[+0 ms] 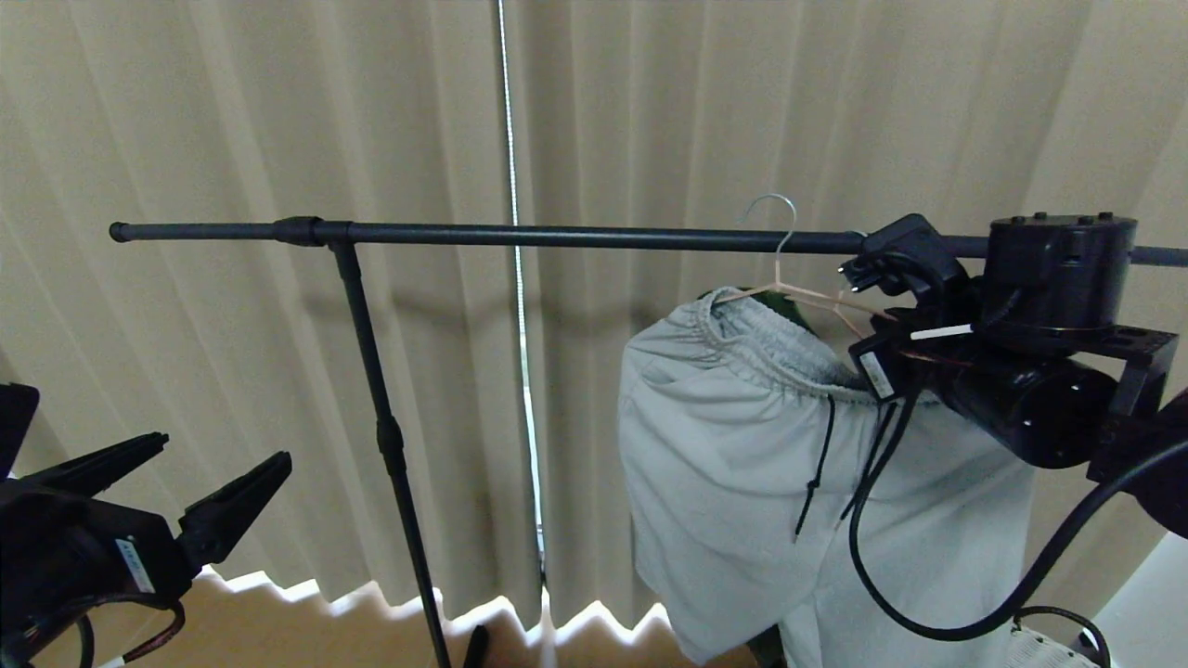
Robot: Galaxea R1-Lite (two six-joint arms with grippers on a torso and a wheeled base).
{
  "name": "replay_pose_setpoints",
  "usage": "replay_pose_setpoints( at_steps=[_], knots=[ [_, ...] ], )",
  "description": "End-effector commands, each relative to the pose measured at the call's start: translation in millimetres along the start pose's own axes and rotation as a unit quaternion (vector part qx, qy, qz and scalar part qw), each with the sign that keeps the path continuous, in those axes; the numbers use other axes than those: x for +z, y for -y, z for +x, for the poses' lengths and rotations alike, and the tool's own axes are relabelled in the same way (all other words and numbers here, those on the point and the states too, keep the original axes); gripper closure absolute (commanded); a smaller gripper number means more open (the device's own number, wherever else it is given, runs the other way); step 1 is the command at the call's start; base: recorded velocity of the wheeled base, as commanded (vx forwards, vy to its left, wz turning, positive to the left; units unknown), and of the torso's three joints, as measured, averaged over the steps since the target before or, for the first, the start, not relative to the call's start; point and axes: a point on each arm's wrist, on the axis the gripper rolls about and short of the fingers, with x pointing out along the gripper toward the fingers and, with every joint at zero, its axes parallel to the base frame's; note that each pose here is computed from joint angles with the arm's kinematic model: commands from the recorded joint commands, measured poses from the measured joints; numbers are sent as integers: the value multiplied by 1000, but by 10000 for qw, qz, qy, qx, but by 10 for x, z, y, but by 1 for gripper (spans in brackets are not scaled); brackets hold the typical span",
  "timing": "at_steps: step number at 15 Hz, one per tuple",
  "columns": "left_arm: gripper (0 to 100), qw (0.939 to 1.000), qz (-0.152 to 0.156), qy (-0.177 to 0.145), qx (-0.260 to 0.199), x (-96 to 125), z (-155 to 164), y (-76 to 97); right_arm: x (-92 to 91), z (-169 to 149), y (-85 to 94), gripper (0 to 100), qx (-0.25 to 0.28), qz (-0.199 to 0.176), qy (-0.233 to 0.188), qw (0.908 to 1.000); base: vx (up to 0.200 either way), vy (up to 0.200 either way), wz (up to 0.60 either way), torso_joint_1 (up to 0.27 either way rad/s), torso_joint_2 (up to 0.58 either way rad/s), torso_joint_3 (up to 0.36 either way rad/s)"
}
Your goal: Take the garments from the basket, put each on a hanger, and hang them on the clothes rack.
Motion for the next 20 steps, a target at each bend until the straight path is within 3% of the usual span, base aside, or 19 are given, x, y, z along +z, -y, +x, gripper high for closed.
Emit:
replay_pose_setpoints(
  at_steps=[1,8,13,18,20],
  knots=[
    [0,10000,8,-19,-5,-4,8,2,-35,96,-144,100,74,-133,-126,9998,0,0,0,0,0,0],
    [0,9995,49,-290,-65,-85,80,28,-42,158,-182,100,64,-111,-140,9998,0,0,0,0,0,0],
    [0,9997,64,-208,-144,-56,66,50,84,246,-69,100,-152,96,-19,9998,0,0,0,0,0,0],
    [0,9997,153,-115,-140,-44,21,43,59,304,-142,100,-96,28,-100,9999,0,0,0,0,0,0],
    [0,9996,202,-129,-149,-52,19,45,50,284,-259,100,50,-69,-109,9999,0,0,0,0,0,0]
  ],
)
